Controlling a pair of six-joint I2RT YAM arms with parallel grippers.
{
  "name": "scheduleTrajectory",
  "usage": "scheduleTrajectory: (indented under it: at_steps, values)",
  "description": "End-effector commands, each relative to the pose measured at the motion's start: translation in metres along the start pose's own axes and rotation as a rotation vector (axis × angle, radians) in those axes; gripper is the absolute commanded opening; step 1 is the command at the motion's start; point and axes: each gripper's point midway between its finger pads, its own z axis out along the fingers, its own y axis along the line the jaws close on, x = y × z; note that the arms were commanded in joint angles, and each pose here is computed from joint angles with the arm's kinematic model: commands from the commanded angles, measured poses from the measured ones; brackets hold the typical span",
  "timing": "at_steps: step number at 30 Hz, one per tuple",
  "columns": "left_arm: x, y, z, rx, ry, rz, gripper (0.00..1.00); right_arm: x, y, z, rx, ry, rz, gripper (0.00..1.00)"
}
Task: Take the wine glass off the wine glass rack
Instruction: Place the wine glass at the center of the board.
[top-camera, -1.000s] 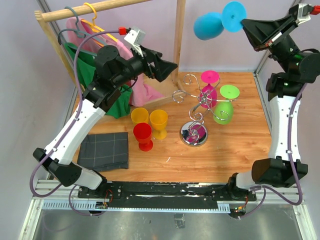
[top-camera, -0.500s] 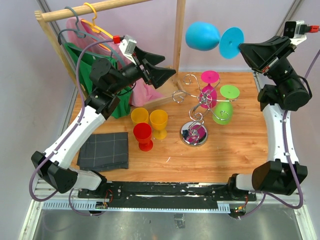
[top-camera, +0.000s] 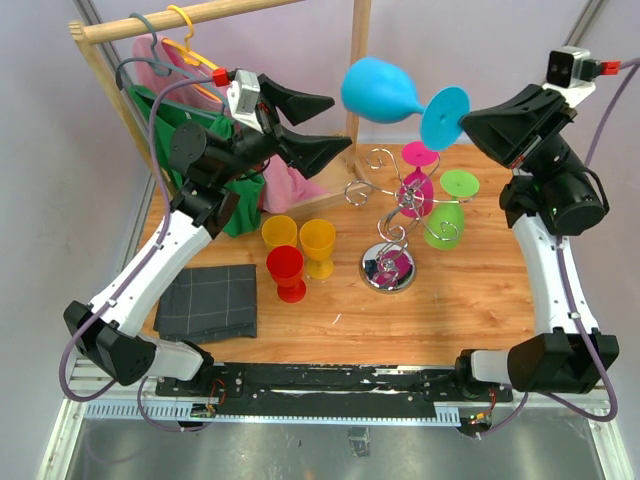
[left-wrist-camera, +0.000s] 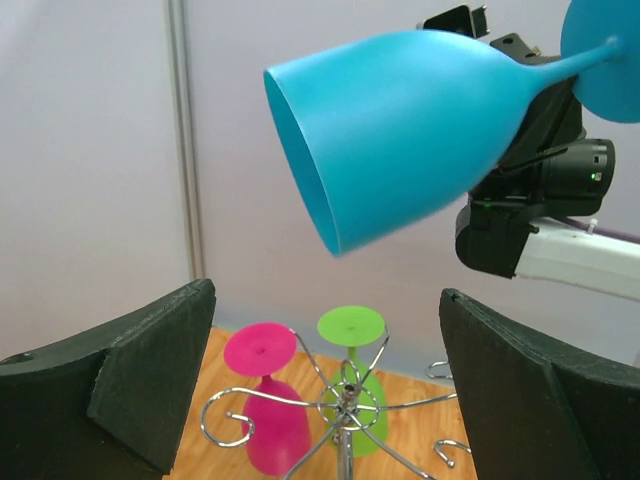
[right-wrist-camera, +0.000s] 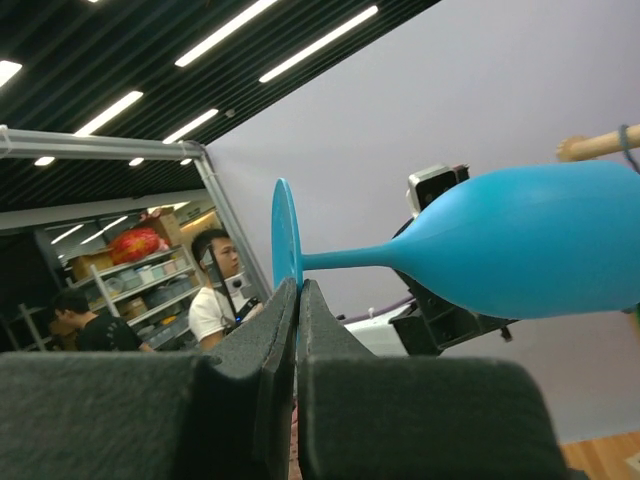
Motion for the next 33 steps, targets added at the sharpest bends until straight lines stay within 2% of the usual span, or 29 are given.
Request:
scheduleTrajectory:
  at_steps: [1, 8, 23, 30, 33]
  values:
    - [-0.007, -0.009, 0.002, 0.078, -0.043, 0.069, 0.99, 0.030, 0.024, 0.005, -0.076, 0.086, 0.213, 0.01]
    - [-0.018, -0.015, -0.005, 0.090, -0.074, 0.095, 0.99, 0.040, 0.007, 0.011, -0.082, 0.129, 0.259, 0.01]
    - [-0.040, -0.039, -0.027, 0.090, -0.094, 0.118, 0.96, 0.034, -0.028, 0.017, -0.082, 0.123, 0.265, 0.01]
    - [-0.040, -0.043, -0.030, 0.089, -0.084, 0.101, 0.83, 0.030, -0.041, 0.017, -0.080, 0.088, 0.235, 0.01]
    - [-0.040, -0.043, -0.030, 0.089, -0.082, 0.090, 0.74, 0.027, -0.047, 0.017, -0.081, 0.079, 0.225, 0.01]
